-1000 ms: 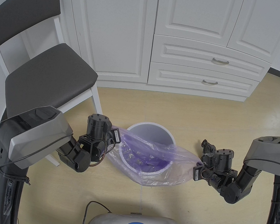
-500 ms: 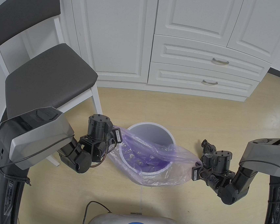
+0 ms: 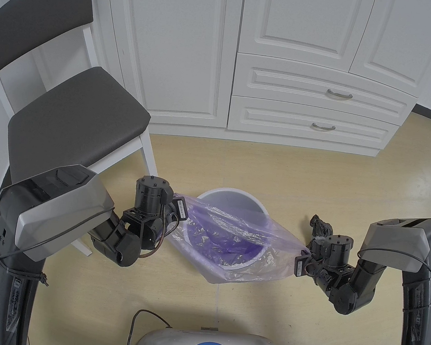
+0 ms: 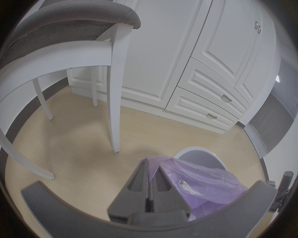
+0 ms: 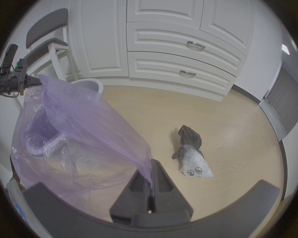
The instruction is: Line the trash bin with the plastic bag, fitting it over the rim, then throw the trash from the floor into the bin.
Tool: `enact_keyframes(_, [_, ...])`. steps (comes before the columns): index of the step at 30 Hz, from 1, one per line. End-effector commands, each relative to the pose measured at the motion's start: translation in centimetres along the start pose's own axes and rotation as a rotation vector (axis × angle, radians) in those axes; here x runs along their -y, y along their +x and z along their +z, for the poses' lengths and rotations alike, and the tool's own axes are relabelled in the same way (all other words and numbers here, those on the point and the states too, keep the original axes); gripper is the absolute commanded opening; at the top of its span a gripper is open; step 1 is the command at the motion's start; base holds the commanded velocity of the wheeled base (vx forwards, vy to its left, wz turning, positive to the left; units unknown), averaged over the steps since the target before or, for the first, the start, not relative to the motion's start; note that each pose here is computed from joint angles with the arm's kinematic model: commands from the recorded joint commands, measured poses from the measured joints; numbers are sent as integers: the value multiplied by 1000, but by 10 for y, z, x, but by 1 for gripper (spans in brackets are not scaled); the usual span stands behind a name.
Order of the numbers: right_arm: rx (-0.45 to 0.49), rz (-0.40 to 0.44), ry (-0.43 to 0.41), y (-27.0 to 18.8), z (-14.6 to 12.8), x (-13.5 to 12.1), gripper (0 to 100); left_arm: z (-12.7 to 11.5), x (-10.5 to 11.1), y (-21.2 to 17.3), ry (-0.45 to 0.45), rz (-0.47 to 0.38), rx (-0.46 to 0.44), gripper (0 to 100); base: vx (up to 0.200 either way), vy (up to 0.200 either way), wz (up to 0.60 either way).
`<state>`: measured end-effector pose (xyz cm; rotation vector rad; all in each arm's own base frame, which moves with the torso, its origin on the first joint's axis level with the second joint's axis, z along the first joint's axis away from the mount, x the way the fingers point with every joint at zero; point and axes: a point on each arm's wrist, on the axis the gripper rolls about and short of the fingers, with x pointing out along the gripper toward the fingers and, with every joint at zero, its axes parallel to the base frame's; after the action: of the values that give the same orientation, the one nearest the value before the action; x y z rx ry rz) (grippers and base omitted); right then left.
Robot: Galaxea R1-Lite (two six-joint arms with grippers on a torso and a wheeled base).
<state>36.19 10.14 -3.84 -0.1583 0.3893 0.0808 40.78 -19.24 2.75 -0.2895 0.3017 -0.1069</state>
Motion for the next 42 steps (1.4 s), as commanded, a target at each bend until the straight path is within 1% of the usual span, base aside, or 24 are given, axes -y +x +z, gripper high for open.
enact_keyframes(1, [-24, -1, -4, 8, -12, -2, 0, -3, -1, 1, 1, 2, -5, 0, 0, 0, 0])
enact_keyframes(8, [-22, -5, -1, 9, -12, 0, 0, -4, 0, 1, 3, 0, -9, 0, 0, 0, 0])
enact_keyframes(9, [-21, -4, -1, 8, -11, 0, 100, -3, 0, 0, 2, 0, -7, 0, 0, 0, 0])
enact_keyframes(15, [-1, 7, 5, -5, 2, 4, 100, -3, 0, 0, 2, 0, -7, 0, 0, 0, 0])
enact_keyframes(16, [-2, 17, 9, -11, 5, 9, 100, -2, 1, -1, 4, -1, -6, 0, 0, 0, 0])
enact_keyframes(19, [8, 71, 21, -17, 11, 19, 100, -2, 1, -2, 4, -2, -7, 0, 0, 0, 0])
enact_keyframes(25, [39, 131, 43, -30, 24, 35, 100, -2, 2, -3, 4, -4, -7, 0, 0, 0, 0])
enact_keyframes(27, [52, 158, 46, -36, 29, 36, 100, -2, 2, -3, 4, -4, -7, 0, 0, 0, 0])
enact_keyframes(33, [128, 267, 45, -75, 57, 42, 100, -2, 4, -3, 7, -7, -8, 0, 0, 0, 0])
enact_keyframes(36, [153, 296, 50, -89, 66, 42, 100, -2, 4, -4, 7, -7, -6, 0, 0, 0, 0])
enact_keyframes(38, [166, 301, 63, -93, 70, 41, 100, -2, 4, -4, 7, -6, -6, 0, 0, 0, 0])
enact_keyframes(40, [199, 319, 102, -101, 79, 39, 100, 1, 4, -5, 9, -5, -1, 0, 0, 0, 0])
enact_keyframes(42, [231, 371, 162, -113, 91, 35, 100, 4, 5, -6, 6, 0, 11, 0, 0, 0, 0])
